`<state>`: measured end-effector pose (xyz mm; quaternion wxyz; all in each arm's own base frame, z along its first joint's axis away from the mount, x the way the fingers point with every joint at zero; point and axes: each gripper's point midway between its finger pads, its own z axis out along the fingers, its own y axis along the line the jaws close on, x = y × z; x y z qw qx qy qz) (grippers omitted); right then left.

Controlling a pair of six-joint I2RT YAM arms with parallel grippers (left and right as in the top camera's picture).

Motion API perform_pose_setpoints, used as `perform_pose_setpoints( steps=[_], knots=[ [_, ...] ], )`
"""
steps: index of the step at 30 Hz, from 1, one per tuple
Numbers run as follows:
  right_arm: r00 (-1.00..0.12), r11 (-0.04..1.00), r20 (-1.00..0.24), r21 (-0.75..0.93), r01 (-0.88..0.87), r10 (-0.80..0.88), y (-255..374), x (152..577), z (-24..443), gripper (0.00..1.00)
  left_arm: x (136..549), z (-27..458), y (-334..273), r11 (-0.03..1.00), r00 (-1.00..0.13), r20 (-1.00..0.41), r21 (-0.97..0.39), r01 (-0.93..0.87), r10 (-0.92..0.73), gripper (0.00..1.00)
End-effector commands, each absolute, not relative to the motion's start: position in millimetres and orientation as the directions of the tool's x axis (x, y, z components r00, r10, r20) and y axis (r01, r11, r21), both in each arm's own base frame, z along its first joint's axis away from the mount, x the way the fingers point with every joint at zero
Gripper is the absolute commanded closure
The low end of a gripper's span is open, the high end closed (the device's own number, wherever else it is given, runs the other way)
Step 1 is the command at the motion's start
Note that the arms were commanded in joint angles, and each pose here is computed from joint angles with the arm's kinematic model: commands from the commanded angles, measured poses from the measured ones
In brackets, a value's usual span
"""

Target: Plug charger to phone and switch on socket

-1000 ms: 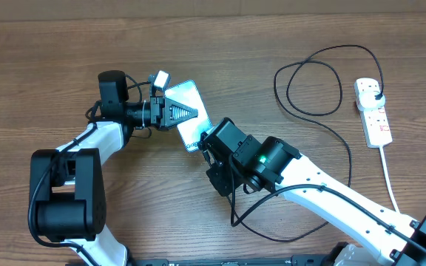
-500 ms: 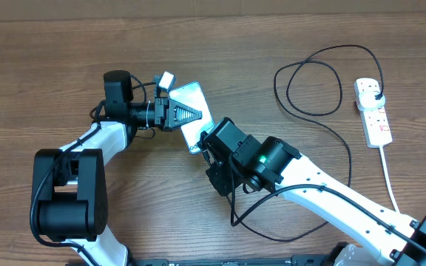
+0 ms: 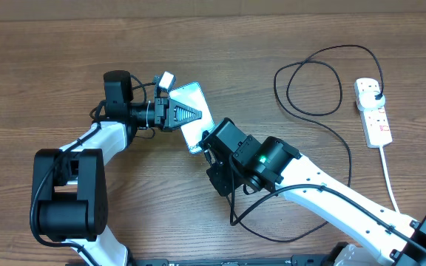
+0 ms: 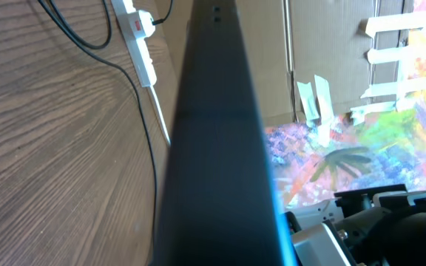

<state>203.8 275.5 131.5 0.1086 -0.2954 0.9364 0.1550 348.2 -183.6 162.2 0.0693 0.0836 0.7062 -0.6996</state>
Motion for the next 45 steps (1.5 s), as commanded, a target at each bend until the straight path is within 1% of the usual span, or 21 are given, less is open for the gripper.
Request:
perform_pose_setpoints(
  steps=[1,14,23,35,45],
  knots=[
    [-0.803,0.775,-0.289,0.234,-0.587,-0.521,277.4,200.3,132.5,0.96,347.8,169.6,-185.8,-0.015,-0.978,-0.203,-0.979,0.202,0.045,0.96],
    [-0.802,0.773,-0.293,0.238,-0.589,-0.521,278.5,200.6,133.0,0.96,347.7,169.6,-185.9,-0.014,-0.98,-0.195,-0.981,0.194,0.045,0.96],
    [-0.799,0.77,-0.306,0.24,-0.591,-0.518,281.0,202.8,134.2,0.96,347.6,169.7,-185.9,-0.017,-0.971,-0.235,-0.972,0.235,0.045,0.96],
    [-0.802,0.773,-0.295,0.237,-0.589,-0.52,278.8,201.0,133.2,0.96,347.6,169.6,-185.9,-0.017,-0.971,-0.233,-0.972,0.233,0.045,0.96],
    [-0.802,0.773,-0.293,0.237,-0.588,-0.521,278.4,200.6,133.0,0.96,347.6,169.6,-185.9,-0.015,-0.979,-0.201,-0.98,0.2,0.045,0.96]
  ],
)
